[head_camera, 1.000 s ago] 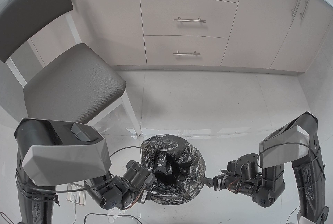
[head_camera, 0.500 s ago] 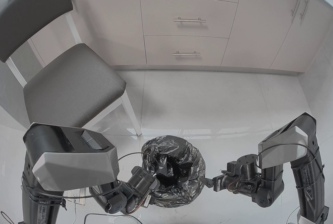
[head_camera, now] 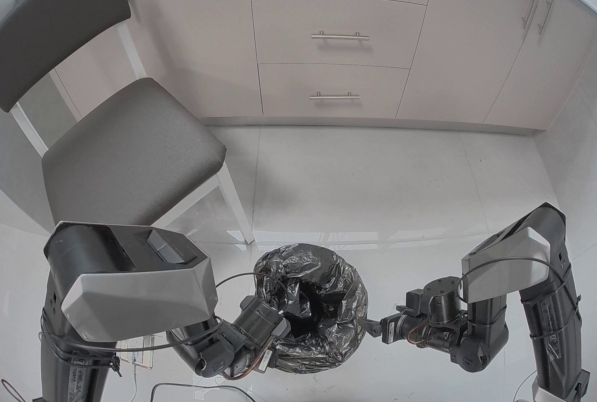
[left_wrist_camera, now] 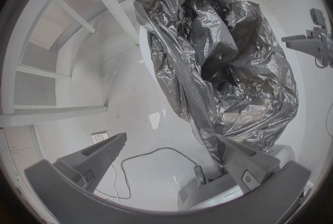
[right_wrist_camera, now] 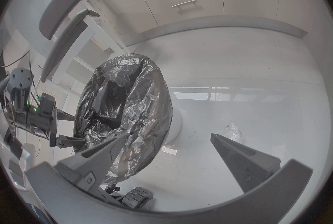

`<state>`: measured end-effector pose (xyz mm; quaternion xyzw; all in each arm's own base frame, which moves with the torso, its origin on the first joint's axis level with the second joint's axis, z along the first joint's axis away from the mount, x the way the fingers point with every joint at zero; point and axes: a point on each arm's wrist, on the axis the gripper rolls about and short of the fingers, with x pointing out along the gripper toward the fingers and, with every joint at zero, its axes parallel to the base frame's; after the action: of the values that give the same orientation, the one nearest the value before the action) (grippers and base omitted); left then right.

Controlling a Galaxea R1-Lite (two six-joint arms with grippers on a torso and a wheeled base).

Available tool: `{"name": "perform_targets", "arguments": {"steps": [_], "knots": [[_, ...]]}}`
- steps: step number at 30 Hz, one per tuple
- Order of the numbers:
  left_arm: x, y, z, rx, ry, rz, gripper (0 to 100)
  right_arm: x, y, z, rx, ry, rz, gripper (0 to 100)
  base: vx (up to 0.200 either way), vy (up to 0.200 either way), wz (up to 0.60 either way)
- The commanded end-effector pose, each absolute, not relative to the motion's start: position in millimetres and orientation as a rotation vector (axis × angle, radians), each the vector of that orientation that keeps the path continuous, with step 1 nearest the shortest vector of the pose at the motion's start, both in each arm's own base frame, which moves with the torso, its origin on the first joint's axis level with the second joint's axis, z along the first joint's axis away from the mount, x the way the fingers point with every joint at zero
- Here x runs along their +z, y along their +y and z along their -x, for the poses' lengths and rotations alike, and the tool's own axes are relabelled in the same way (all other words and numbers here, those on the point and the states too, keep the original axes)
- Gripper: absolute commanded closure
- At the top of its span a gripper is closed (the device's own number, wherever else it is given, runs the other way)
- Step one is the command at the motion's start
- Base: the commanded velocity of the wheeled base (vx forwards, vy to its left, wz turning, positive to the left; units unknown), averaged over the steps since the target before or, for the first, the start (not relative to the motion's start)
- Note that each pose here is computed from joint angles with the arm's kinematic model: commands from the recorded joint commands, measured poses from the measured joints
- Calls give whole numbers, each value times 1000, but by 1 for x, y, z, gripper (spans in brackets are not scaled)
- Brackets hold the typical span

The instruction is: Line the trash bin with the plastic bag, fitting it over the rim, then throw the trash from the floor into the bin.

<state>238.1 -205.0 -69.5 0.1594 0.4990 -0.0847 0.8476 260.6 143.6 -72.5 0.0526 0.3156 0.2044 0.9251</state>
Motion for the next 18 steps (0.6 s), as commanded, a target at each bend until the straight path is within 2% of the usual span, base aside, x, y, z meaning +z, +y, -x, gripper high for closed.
{"name": "perform_targets", "arguments": {"steps": [1, 7, 12, 18], "knots": [[-65, -205, -234, -190, 1048, -338, 0, -64, 145, -264, 425, 607, -126, 0, 0, 0, 0], [-44, -202, -228, -288, 1049, -251, 0, -59, 154, -279, 435, 532, -139, 0, 0, 0, 0], [-22, -196, -221, -353, 982, -167, 0, -60, 166, -289, 451, 482, -133, 0, 0, 0, 0], [1, -188, -223, -420, 863, -50, 0, -63, 180, -307, 438, 431, -40, 0, 0, 0, 0]]}}
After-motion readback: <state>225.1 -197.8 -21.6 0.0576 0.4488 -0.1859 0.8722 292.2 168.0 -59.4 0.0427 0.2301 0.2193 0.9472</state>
